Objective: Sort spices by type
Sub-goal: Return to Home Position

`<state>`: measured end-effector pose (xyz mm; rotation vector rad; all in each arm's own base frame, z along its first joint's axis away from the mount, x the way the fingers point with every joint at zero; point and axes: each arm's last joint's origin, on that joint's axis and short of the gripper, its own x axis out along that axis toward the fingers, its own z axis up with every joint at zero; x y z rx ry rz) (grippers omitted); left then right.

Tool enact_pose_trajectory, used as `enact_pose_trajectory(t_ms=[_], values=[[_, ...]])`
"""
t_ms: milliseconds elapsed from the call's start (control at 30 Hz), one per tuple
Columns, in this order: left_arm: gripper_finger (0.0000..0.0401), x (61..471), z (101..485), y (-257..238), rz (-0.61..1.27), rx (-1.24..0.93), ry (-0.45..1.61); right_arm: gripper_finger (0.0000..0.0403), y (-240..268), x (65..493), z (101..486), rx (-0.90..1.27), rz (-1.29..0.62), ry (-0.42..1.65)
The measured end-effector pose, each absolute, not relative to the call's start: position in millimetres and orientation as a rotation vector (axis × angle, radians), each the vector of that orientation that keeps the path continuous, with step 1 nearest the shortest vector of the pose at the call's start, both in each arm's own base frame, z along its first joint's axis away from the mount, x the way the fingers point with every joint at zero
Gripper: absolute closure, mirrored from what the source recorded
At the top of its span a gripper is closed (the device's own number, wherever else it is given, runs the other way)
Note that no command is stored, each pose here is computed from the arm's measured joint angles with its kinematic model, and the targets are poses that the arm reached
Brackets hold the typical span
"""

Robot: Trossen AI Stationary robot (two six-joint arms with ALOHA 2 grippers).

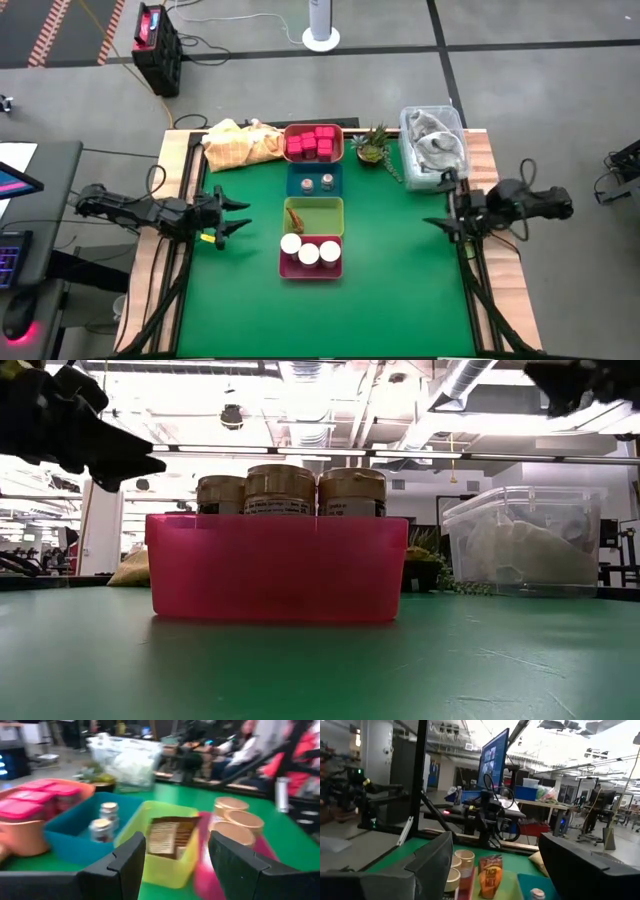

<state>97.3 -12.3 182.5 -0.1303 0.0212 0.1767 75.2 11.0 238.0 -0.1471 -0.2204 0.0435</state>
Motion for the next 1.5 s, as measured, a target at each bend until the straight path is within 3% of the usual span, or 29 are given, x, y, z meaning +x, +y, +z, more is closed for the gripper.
enact_pose_trajectory(t_ms=[267, 933, 1100, 1500], values=[[0.0195, 96.8, 181.3, -12.6, 0.158, -0.130, -0.010, 0.0081, 13.5, 88.4, 205.9, -0.115, 0.042, -0.247], [0.0195, 96.0, 185.9, -11.1, 0.203, -0.058, -0.030, 0.0081, 14.7, 94.6, 184.1, -0.072, 0.051, -0.192], [0.0195, 95.8, 186.1, -10.6, 0.219, -0.049, -0.031, 0.0081, 14.7, 94.7, 182.8, -0.168, 0.043, -0.182], [0.0195, 95.2, 177.7, -10.5, 0.210, 0.277, 0.102, 0.0081, 15.2, 96.7, 169.4, -0.280, 0.058, -0.047]])
